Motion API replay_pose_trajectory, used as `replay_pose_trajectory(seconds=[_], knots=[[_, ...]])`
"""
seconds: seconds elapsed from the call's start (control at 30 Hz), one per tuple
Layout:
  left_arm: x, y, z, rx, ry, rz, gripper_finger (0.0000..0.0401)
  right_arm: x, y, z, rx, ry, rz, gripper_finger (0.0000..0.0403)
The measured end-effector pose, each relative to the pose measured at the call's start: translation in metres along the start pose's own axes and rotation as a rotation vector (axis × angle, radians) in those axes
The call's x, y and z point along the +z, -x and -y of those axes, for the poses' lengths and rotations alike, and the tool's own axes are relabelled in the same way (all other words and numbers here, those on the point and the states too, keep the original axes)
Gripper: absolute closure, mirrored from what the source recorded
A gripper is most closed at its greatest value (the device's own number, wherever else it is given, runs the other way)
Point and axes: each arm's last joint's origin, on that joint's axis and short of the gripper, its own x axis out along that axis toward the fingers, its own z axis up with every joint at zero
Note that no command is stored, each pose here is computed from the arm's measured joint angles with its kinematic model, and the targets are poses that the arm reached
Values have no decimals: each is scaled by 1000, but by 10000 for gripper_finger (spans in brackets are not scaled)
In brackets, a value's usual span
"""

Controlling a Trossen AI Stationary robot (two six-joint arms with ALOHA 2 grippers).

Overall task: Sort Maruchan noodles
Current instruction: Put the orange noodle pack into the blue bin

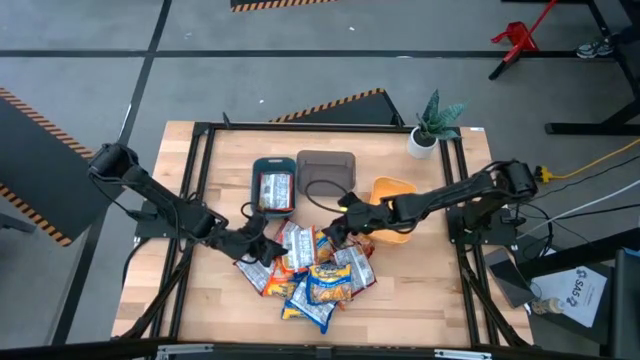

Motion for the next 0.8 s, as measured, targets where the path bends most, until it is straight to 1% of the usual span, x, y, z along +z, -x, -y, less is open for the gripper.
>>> replay_pose_trajectory(seconds=[0.1, 0.2, 0.33, 0.4, 0.53, 0.6, 0.8], knots=[[-1, 0, -2, 22, 70, -28, 201, 0, -3, 1, -8, -36, 8, 123], [-6, 2, -4, 36, 101, -61, 197, -2, -4, 2, -17, -50, 0, 123], [-8, 4, -5, 57, 167, -18, 196, -2, -4, 2, -13, -74, 4, 123], [-8, 2, -6, 64, 172, -1, 195, -1, -4, 1, -7, -77, 17, 123], [-8, -5, -8, 76, 222, 26, 194, -1, -6, 0, 3, -95, 30, 123], [-10, -11, -8, 57, 230, 24, 190, -2, -8, 2, -11, -98, 17, 123], [-18, -25, -8, 28, 246, -3, 183, -5, -18, 2, 20, -113, 5, 123]])
